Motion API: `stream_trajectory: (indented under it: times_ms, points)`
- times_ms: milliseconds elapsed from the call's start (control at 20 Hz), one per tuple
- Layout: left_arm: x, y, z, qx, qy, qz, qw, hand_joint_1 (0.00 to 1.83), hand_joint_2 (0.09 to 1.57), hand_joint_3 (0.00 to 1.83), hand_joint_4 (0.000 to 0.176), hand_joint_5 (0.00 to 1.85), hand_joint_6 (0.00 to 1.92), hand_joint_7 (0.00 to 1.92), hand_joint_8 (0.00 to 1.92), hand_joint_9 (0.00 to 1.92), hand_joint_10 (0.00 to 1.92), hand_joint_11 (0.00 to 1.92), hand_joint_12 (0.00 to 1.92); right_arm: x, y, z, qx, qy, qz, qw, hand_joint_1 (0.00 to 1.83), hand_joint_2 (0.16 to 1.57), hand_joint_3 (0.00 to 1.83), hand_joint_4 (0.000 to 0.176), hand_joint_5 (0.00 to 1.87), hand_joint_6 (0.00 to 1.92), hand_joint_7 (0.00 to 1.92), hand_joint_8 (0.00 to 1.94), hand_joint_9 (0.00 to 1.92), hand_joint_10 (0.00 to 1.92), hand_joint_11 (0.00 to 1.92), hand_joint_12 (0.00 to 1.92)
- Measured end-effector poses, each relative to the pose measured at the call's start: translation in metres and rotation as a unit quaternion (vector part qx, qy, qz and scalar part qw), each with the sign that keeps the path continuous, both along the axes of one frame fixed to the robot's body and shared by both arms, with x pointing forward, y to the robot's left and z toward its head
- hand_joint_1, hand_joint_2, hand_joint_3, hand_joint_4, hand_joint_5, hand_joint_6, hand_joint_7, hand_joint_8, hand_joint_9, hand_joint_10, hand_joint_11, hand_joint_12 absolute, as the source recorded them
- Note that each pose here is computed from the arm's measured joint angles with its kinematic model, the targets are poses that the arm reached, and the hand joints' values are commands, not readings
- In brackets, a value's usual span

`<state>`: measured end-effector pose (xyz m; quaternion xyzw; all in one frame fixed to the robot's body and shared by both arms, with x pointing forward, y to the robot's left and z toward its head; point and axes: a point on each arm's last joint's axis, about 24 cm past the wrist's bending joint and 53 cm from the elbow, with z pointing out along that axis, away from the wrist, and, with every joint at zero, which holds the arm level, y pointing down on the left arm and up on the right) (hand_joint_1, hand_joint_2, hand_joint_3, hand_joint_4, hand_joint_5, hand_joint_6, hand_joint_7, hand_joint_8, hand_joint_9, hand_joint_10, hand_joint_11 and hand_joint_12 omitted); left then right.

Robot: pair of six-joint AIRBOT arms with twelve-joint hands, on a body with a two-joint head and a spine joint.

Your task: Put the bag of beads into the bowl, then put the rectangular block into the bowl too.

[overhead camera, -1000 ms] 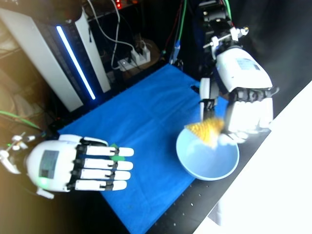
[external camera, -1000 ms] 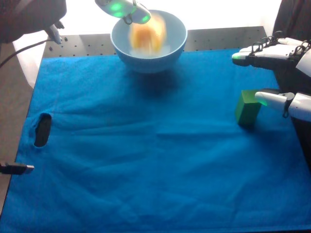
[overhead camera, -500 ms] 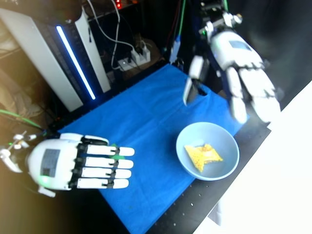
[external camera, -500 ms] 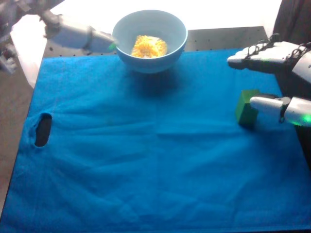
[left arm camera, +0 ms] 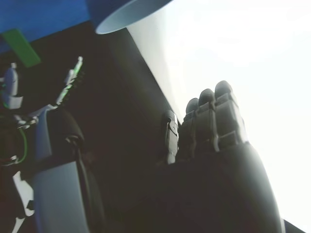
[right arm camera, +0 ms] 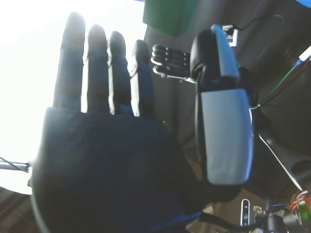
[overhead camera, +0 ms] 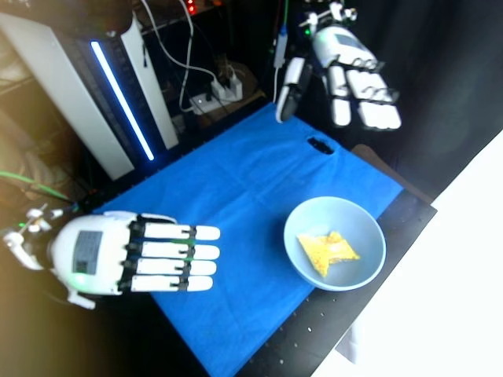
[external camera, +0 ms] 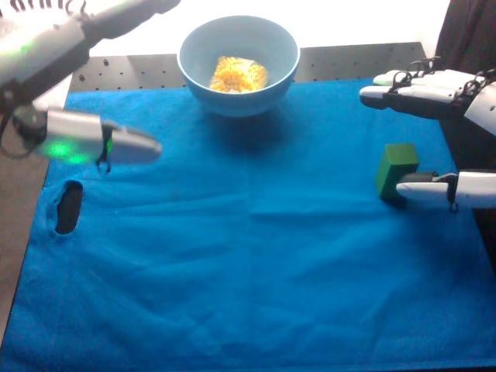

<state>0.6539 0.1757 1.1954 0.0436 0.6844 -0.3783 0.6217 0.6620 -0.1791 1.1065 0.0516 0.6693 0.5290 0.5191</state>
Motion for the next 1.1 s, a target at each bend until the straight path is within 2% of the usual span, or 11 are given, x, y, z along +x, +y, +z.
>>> stream_trajectory:
  times_ms: [150, 250, 300, 350, 550, 600, 700, 850, 1000, 1050, 1100]
  points:
    - [0.000, 0.003, -0.003, -0.008, 0.008, 0.005, 0.9999, 0.81, 0.91, 0.01, 0.176, 0.06, 0.00, 0.01, 0.00, 0.00, 0.00, 0.00, 0.00, 0.003, -0.003, -0.002, -0.006, 0.001, -0.004, 1.0000, 0.93, 0.96, 0.00, 0.079, 0.40, 0.00, 0.35, 0.00, 0.36, 0.01, 0.34, 0.16]
    - [0.000, 0.005, -0.001, -0.013, 0.006, 0.006, 0.9999, 0.77, 0.91, 0.01, 0.176, 0.06, 0.00, 0.01, 0.00, 0.00, 0.00, 0.00, 0.00, 0.004, -0.004, -0.005, -0.012, 0.005, -0.006, 0.9999, 1.00, 0.96, 0.00, 0.045, 0.49, 0.00, 0.48, 0.01, 0.53, 0.00, 0.47, 0.34]
    - [0.000, 0.005, 0.000, -0.016, 0.003, 0.007, 0.9998, 0.77, 0.91, 0.01, 0.176, 0.06, 0.00, 0.02, 0.00, 0.00, 0.00, 0.00, 0.00, 0.005, -0.005, -0.006, -0.015, 0.006, -0.007, 0.9998, 1.01, 0.95, 0.00, 0.041, 0.49, 0.00, 0.49, 0.00, 0.54, 0.00, 0.44, 0.44]
    - [-0.001, 0.007, -0.001, -0.020, 0.004, 0.009, 0.9997, 0.79, 0.92, 0.01, 0.176, 0.06, 0.00, 0.02, 0.00, 0.00, 0.00, 0.00, 0.00, 0.007, -0.006, -0.008, -0.017, 0.008, -0.009, 0.9998, 1.04, 0.96, 0.00, 0.000, 0.55, 0.00, 0.60, 0.01, 0.67, 0.02, 0.49, 0.68]
    - [-0.001, 0.009, -0.004, -0.024, 0.008, 0.013, 0.9996, 0.78, 0.93, 0.01, 0.176, 0.06, 0.00, 0.02, 0.00, 0.00, 0.00, 0.00, 0.00, 0.009, 0.000, -0.016, -0.016, 0.016, -0.009, 0.9997, 1.08, 0.98, 0.00, 0.000, 0.67, 0.01, 0.80, 0.03, 0.88, 0.10, 0.44, 1.30]
    - [-0.001, 0.009, -0.004, -0.025, 0.009, 0.014, 0.9995, 0.79, 0.93, 0.01, 0.176, 0.06, 0.00, 0.02, 0.00, 0.00, 0.00, 0.00, 0.00, 0.008, 0.004, -0.016, -0.014, 0.015, -0.006, 0.9998, 1.12, 1.00, 0.00, 0.000, 0.73, 0.01, 0.95, 0.09, 0.88, 0.42, 0.46, 1.41]
    - [0.000, 0.010, -0.004, -0.029, 0.009, 0.017, 0.9994, 0.80, 0.93, 0.01, 0.176, 0.06, 0.00, 0.02, 0.00, 0.00, 0.00, 0.00, 0.00, 0.009, 0.010, -0.017, -0.010, 0.015, -0.002, 0.9998, 1.07, 0.99, 0.00, 0.000, 0.78, 0.00, 0.95, 0.05, 0.78, 0.81, 0.55, 1.52]
    - [0.000, 0.012, -0.007, -0.028, 0.013, 0.019, 0.9993, 0.81, 0.94, 0.01, 0.176, 0.06, 0.00, 0.03, 0.00, 0.00, 0.00, 0.00, 0.00, 0.009, 0.011, -0.018, -0.010, 0.014, -0.002, 0.9998, 1.06, 0.98, 0.00, 0.000, 0.81, 0.00, 1.01, 0.07, 0.71, 1.04, 0.56, 1.60]
    - [-0.001, 0.012, -0.008, -0.028, 0.013, 0.019, 0.9993, 0.82, 0.94, 0.01, 0.157, 0.06, 0.00, 0.03, 0.00, 0.00, 0.00, 0.00, 0.00, 0.010, 0.010, -0.017, -0.011, 0.014, -0.002, 0.9998, 1.09, 1.04, 0.01, 0.000, 0.84, 0.00, 1.03, 0.08, 0.67, 1.07, 0.49, 1.57]
    - [-0.001, 0.012, -0.009, -0.026, 0.015, 0.019, 0.9994, 0.82, 0.94, 0.01, 0.154, 0.06, 0.00, 0.03, 0.01, 0.00, 0.00, 0.00, 0.00, 0.010, 0.011, -0.017, -0.011, 0.014, -0.002, 0.9998, 1.22, 1.07, 0.00, 0.000, 0.96, 0.69, 1.13, 0.64, 0.87, 0.83, 0.65, 1.37]
    - [-0.001, 0.012, -0.011, -0.027, 0.017, 0.019, 0.9993, 0.82, 0.94, 0.01, 0.153, 0.05, 0.00, 0.03, 0.00, 0.00, 0.00, 0.00, 0.00, 0.010, 0.010, -0.018, -0.012, 0.014, -0.002, 0.9998, 1.23, 1.10, 0.01, 0.000, 0.94, 0.95, 1.07, 0.85, 0.94, 0.73, 0.71, 1.24]
